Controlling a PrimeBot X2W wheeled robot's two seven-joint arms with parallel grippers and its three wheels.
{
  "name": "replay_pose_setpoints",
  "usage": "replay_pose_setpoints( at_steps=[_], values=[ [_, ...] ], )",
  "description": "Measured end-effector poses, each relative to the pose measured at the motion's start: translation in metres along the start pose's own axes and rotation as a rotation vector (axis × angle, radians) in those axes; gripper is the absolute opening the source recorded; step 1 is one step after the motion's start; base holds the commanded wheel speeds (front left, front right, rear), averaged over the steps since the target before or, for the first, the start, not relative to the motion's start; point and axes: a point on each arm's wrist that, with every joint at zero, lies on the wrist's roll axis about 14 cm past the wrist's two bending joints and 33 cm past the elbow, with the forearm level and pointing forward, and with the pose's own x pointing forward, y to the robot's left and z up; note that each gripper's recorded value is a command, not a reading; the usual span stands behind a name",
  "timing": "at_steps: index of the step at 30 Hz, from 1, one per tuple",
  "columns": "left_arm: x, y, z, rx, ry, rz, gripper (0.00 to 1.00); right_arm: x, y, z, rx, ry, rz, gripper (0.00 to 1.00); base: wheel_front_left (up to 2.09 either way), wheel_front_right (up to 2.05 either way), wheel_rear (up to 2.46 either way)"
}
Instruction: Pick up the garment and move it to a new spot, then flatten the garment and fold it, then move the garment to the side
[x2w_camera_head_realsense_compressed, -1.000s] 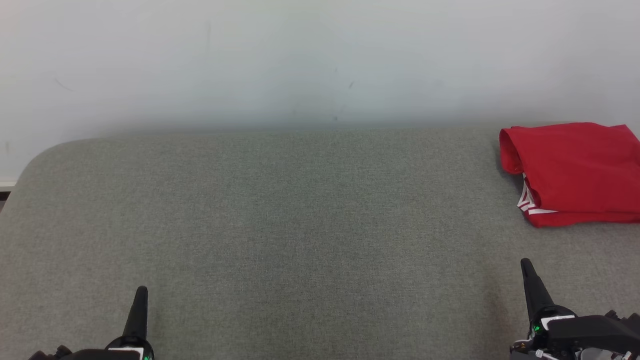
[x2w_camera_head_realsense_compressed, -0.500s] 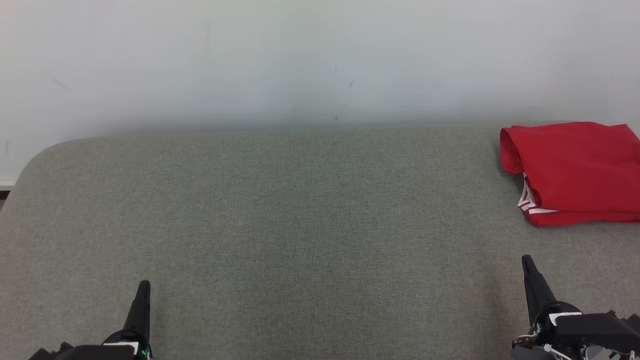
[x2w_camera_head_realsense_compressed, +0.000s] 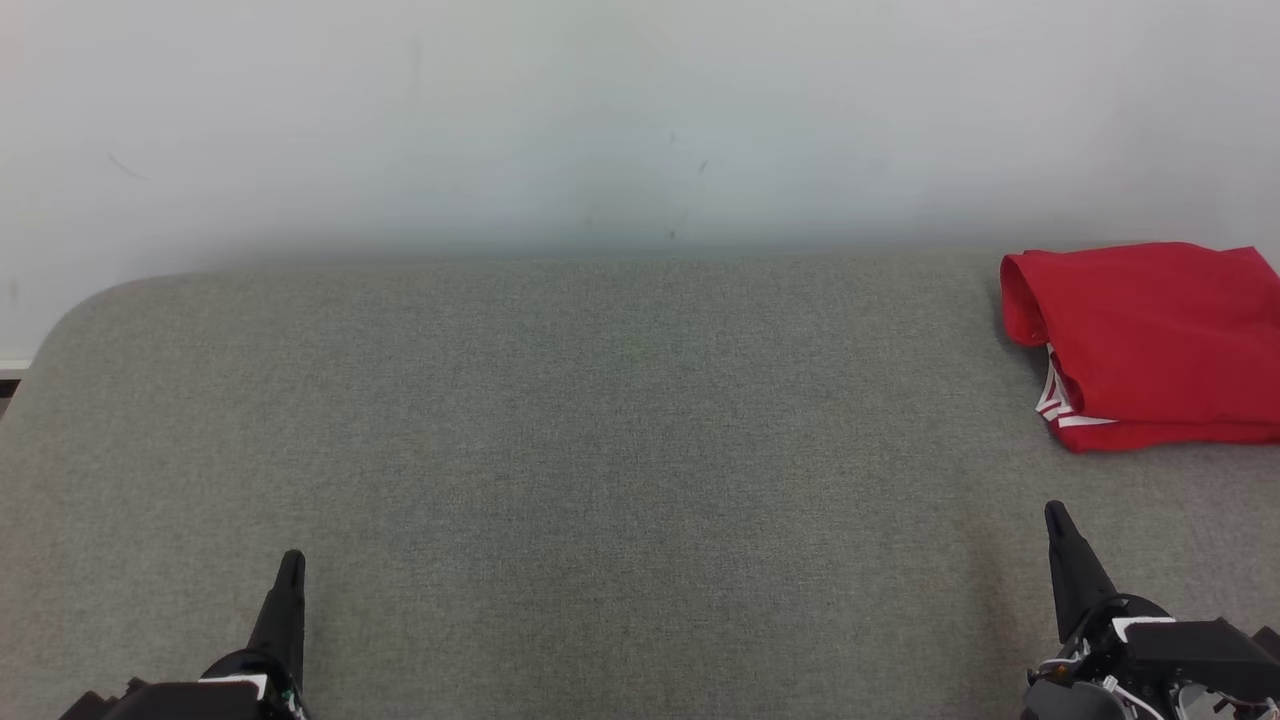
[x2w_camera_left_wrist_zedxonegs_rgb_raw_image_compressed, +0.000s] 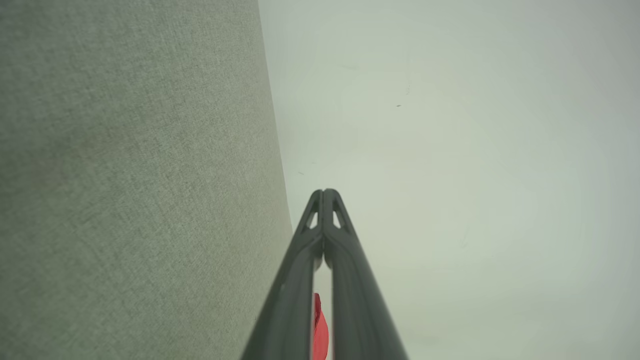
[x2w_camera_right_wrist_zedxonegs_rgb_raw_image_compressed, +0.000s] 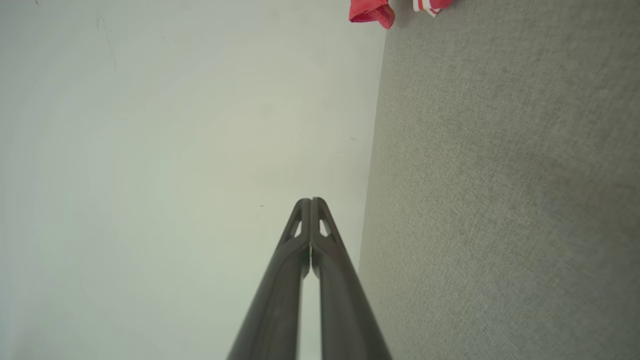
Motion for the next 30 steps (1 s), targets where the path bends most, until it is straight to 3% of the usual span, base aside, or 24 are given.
replay_pose_setpoints(
  at_steps=[30],
  values=[
    [0.0003,-0.0003,-0.0004,-0.009,0.003,-0.001,0.0,0.0002,0.0003,0.0002,0.012,-0.001,0.002,0.0,0.0,0.0,0.0]
  ],
)
